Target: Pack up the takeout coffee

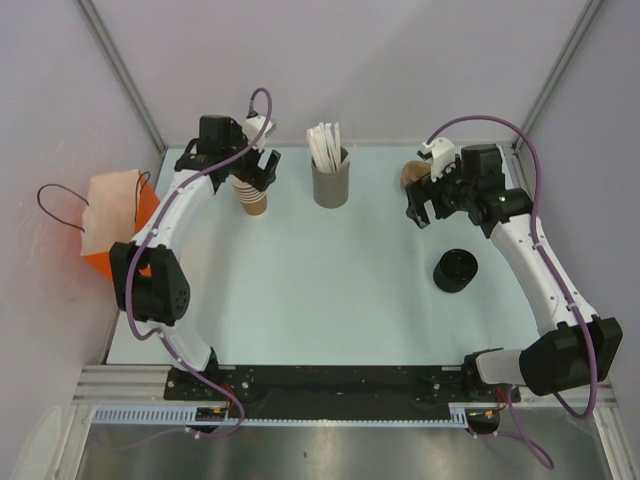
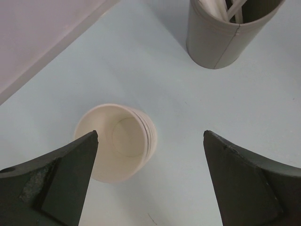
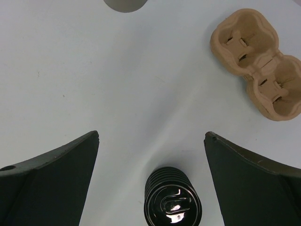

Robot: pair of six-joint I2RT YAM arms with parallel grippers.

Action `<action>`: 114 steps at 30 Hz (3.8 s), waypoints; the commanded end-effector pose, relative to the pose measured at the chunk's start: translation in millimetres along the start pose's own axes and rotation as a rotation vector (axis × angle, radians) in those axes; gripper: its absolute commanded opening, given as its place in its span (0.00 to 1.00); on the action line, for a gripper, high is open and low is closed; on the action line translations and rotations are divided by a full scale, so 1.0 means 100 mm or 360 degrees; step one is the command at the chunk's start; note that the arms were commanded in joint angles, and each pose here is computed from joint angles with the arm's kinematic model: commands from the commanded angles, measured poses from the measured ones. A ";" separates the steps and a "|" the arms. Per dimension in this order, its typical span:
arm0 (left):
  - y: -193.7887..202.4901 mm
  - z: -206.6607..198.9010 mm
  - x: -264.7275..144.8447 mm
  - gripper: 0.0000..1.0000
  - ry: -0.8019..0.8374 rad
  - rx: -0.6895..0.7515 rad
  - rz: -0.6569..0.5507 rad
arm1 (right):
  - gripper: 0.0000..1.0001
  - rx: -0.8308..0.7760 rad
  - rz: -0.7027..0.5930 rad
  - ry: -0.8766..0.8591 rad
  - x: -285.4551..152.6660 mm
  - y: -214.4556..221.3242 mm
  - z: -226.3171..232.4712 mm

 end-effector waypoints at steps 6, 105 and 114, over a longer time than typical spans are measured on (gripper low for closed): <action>-0.08 0.10 0.08 0.93 -0.0102 -0.0023 -0.0060 | 1.00 -0.0039 -0.0066 0.0012 -0.02 -0.02 -0.01; 0.15 0.29 0.17 0.27 -0.0148 -0.0085 0.0088 | 1.00 -0.0040 -0.0038 -0.0050 0.04 0.05 0.02; 0.17 0.28 0.19 0.25 -0.0130 -0.0086 0.0111 | 1.00 -0.0041 -0.0040 -0.0049 0.03 0.05 0.02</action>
Point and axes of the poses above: each gripper's point midway between its finger pads, its own x axis out along the fingers, its own z axis along the line the jaws close on, y = z × x, the point moved 10 cm from there along -x, back along the fingers, and after that the axes turned 6 degrees about -x, right-handed, at the moved point
